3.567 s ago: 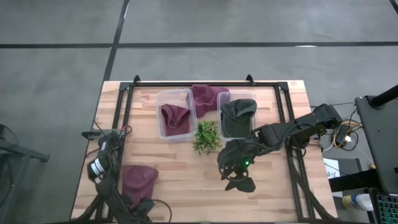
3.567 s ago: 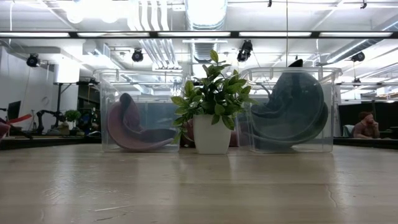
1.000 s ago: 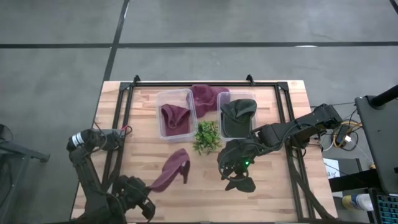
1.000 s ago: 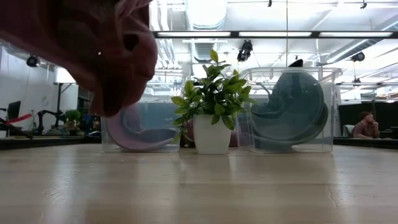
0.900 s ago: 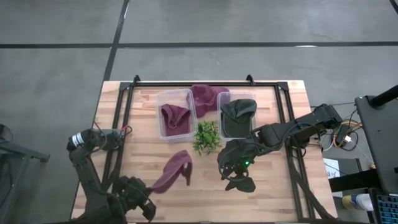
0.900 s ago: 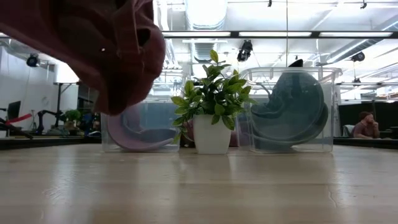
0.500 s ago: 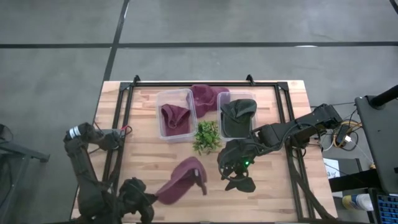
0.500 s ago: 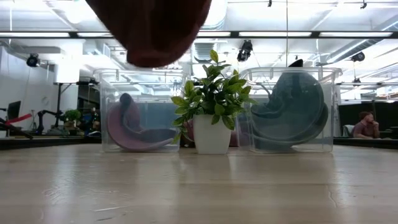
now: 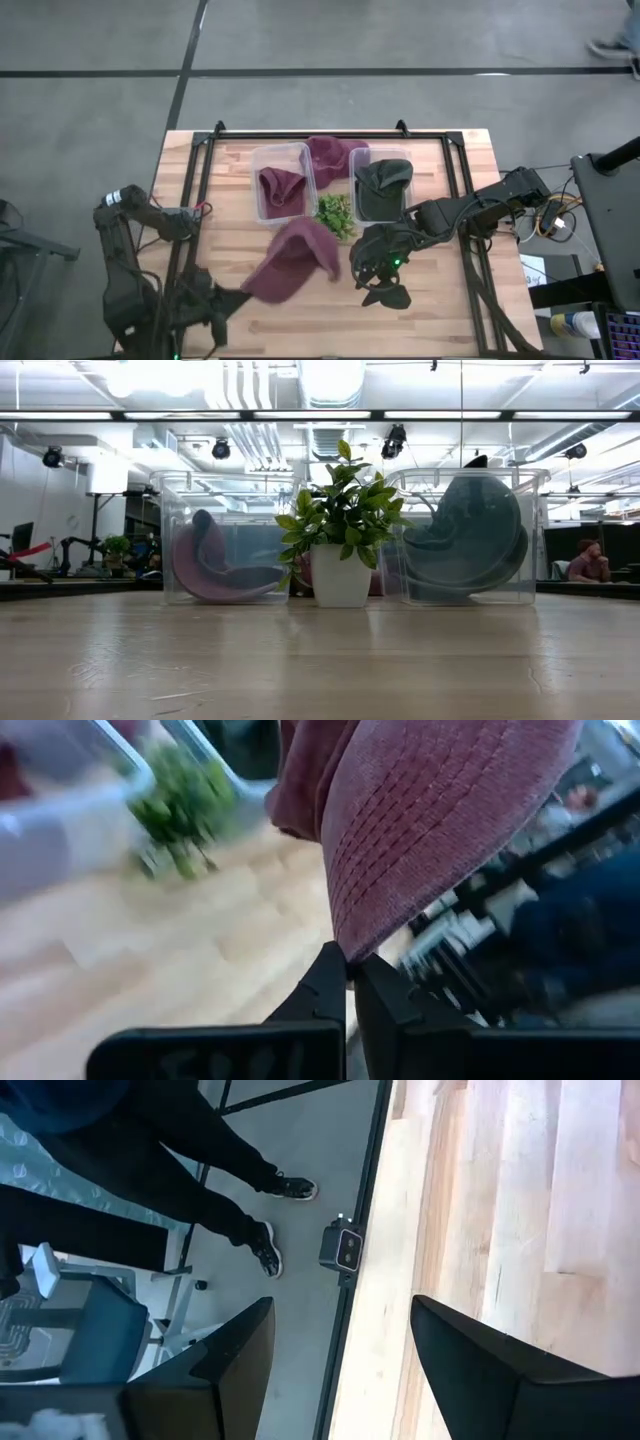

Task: Pick & Place hat
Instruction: Put the bottom red cap into the left transparent bin

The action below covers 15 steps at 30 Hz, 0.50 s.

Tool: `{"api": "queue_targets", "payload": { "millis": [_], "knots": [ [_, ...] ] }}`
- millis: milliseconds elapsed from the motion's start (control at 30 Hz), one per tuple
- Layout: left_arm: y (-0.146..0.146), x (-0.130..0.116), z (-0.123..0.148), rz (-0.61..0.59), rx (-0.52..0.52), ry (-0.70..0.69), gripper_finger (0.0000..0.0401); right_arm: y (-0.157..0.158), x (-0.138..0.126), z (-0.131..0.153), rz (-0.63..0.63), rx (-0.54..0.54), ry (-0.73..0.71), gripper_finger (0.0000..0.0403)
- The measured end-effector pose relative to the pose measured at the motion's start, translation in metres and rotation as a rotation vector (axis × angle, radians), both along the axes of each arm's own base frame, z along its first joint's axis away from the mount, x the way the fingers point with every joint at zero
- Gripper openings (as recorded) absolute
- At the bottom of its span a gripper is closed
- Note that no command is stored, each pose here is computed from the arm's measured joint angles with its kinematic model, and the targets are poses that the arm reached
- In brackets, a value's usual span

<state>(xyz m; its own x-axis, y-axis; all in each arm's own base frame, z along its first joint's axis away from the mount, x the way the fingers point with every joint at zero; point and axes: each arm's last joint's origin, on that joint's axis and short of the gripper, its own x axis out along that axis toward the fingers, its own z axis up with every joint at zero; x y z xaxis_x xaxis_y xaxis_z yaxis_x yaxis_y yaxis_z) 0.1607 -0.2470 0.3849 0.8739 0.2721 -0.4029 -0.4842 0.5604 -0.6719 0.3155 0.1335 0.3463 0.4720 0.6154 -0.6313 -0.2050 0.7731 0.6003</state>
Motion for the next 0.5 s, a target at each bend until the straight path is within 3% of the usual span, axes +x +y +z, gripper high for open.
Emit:
{"api": "queue_targets", "payload": {
  "millis": [233,500],
  "knots": [
    [0.031,-0.011,0.021,0.055,0.039,-0.079,0.0008,0.0,0.0,0.0,0.0,0.0,0.0,0.0228],
    [0.071,-0.022,0.041,0.107,-0.039,-0.144,0.0009,0.0,0.0,0.0,0.0,0.0,0.0,0.0228]
  ]
}}
